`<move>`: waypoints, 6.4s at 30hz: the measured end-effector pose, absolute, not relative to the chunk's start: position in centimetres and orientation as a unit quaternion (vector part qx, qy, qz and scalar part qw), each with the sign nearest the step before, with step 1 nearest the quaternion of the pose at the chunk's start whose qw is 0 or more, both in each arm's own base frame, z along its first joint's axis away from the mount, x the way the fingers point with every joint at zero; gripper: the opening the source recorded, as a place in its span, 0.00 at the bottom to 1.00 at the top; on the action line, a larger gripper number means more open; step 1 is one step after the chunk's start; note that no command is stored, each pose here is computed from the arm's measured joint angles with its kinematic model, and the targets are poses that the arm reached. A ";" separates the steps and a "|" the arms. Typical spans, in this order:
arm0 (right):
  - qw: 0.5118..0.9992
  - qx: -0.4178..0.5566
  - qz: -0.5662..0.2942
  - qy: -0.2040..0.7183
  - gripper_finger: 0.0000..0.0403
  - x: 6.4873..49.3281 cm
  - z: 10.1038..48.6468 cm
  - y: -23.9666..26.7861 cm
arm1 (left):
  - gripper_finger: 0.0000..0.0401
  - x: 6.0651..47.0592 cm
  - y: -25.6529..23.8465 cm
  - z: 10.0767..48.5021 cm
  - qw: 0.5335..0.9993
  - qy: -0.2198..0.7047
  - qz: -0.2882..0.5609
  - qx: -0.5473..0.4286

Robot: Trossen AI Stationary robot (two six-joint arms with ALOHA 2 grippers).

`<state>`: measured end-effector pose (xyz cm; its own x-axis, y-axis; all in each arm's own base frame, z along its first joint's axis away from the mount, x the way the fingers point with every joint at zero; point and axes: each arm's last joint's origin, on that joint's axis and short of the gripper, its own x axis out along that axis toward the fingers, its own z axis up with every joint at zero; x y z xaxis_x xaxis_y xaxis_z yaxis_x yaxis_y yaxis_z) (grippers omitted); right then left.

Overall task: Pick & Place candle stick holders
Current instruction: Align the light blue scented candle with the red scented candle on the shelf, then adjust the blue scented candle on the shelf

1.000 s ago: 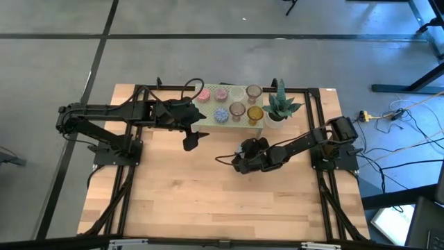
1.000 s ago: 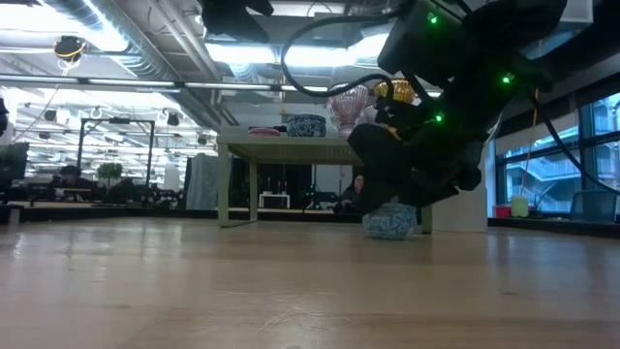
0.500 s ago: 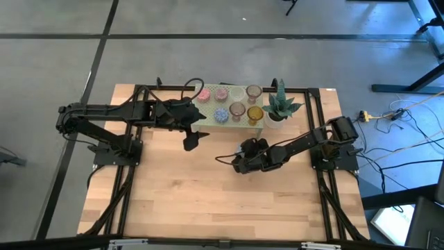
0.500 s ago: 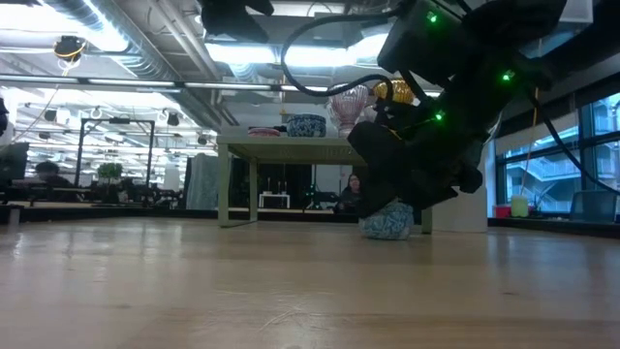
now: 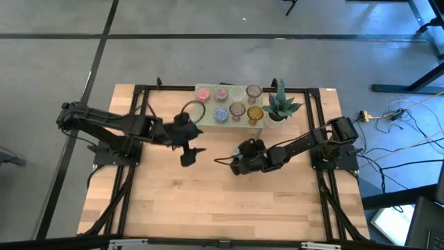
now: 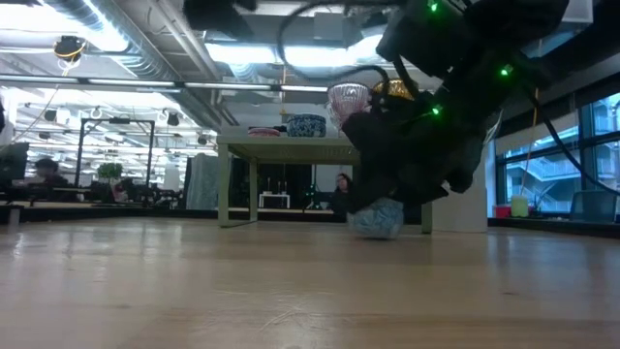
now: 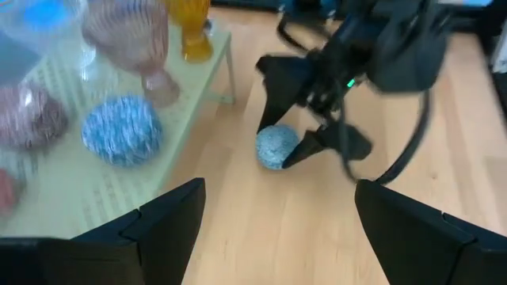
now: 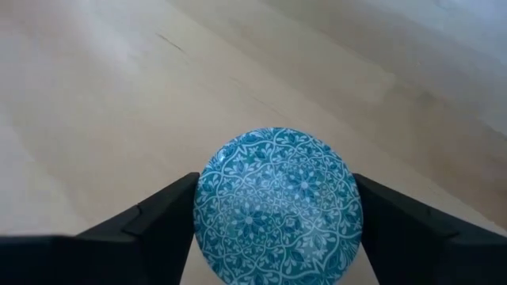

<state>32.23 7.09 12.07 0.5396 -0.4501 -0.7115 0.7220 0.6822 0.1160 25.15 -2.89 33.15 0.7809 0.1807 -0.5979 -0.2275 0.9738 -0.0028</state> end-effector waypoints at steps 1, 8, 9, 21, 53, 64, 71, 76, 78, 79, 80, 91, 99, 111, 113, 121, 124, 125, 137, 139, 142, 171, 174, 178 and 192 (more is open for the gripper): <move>0.859 0.200 -0.336 0.330 0.74 32.4 12.2 7.1 | 0.80 25.1 -3.3 32.5 0.940 0.317 0.119 -0.043; 0.902 0.138 -0.276 0.301 0.74 33.5 13.1 7.8 | 0.80 24.9 -4.9 26.7 0.923 0.324 0.159 -0.132; 0.908 0.124 -0.266 0.298 0.74 33.6 13.2 8.0 | 0.80 25.0 -5.0 26.1 0.922 0.323 0.153 -0.150; 0.954 0.002 -0.180 0.241 0.75 34.6 14.8 9.9 | 0.79 26.1 -4.4 22.5 0.873 0.327 0.173 -0.317; 0.968 -0.084 -0.173 0.161 0.75 35.4 16.7 10.5 | 0.57 30.0 -2.4 21.2 0.848 0.268 0.118 -0.441; 0.967 -0.088 -0.180 0.161 0.76 35.4 16.7 10.4 | 0.50 30.1 -2.3 21.2 0.854 0.264 0.121 -0.431; 0.970 -0.080 -0.165 0.157 0.84 35.5 16.8 10.5 | 0.50 30.1 -2.4 21.3 0.861 0.263 0.113 -0.421; 0.970 -0.082 -0.165 0.159 0.87 35.4 16.8 10.6 | 0.50 30.1 -2.3 21.3 0.864 0.262 0.115 -0.413; 0.970 -0.082 -0.165 0.160 0.87 35.4 16.8 10.6 | 0.50 30.1 -2.3 21.3 0.865 0.261 0.116 -0.412; 0.970 -0.082 -0.165 0.160 0.87 35.4 16.8 10.6 | 0.50 30.1 -2.3 21.3 0.865 0.261 0.117 -0.412; 0.970 -0.083 -0.166 0.160 0.87 35.4 16.8 10.6 | 0.50 30.1 -2.3 21.3 0.865 0.261 0.118 -0.412; 0.965 -0.112 -0.178 0.158 0.87 34.9 17.2 11.4 | 0.50 30.1 -2.3 21.3 0.869 0.260 0.119 -0.403; 0.964 -0.118 -0.185 0.152 0.87 34.4 17.3 12.5 | 0.50 30.1 -2.3 21.3 0.874 0.259 0.116 -0.395; 0.932 -0.195 -0.276 0.134 0.87 32.1 18.7 15.6 | 0.49 30.2 -1.5 21.4 0.877 0.250 0.122 -0.392; 0.924 -0.211 -0.289 0.133 0.87 31.7 18.9 16.1 | 0.49 30.2 -1.3 21.7 0.877 0.247 0.112 -0.397; 0.911 -0.230 -0.321 0.121 0.87 30.2 21.0 17.0 | 0.49 28.3 0.4 25.3 0.893 0.201 0.071 -0.397; 0.913 -0.231 -0.315 0.121 0.87 29.8 21.6 17.1 | 0.49 26.6 1.2 27.2 0.904 0.178 0.077 -0.382; 0.911 -0.234 -0.315 0.123 0.87 29.7 21.7 17.0 | 0.49 25.8 1.5 27.7 0.904 0.179 0.090 -0.377; 0.918 -0.222 -0.301 0.132 0.87 29.9 21.4 16.5 | 0.49 20.9 5.0 28.4 0.869 0.190 0.269 -0.370; 0.918 -0.223 -0.300 0.134 0.87 30.0 21.4 16.3 | 0.49 21.5 5.6 28.0 0.868 0.199 0.263 -0.371; 0.917 -0.219 -0.306 0.136 0.87 30.2 21.4 15.9 | 0.49 22.0 6.8 27.1 0.861 0.217 0.267 -0.375; 0.924 -0.216 -0.283 0.140 0.87 30.5 21.2 15.6 | 0.58 23.4 9.9 24.6 0.839 0.244 0.281 -0.396; 0.924 -0.216 -0.283 0.140 0.87 30.5 21.2 15.6 | 0.59 23.4 9.9 24.6 0.839 0.244 0.281 -0.397; 0.924 -0.216 -0.283 0.140 0.87 30.5 21.2 15.6 | 0.60 23.5 9.7 24.6 0.835 0.249 0.256 -0.418; 0.924 -0.216 -0.283 0.140 0.87 30.5 21.2 15.6 | 0.61 23.0 9.1 25.8 0.862 0.247 0.183 -0.403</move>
<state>30.48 15.65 21.21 0.8009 -0.5830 -0.1368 0.4616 0.7465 -0.4792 23.04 9.07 25.81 0.8110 0.1170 -0.5732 -0.5149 0.6079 -0.6044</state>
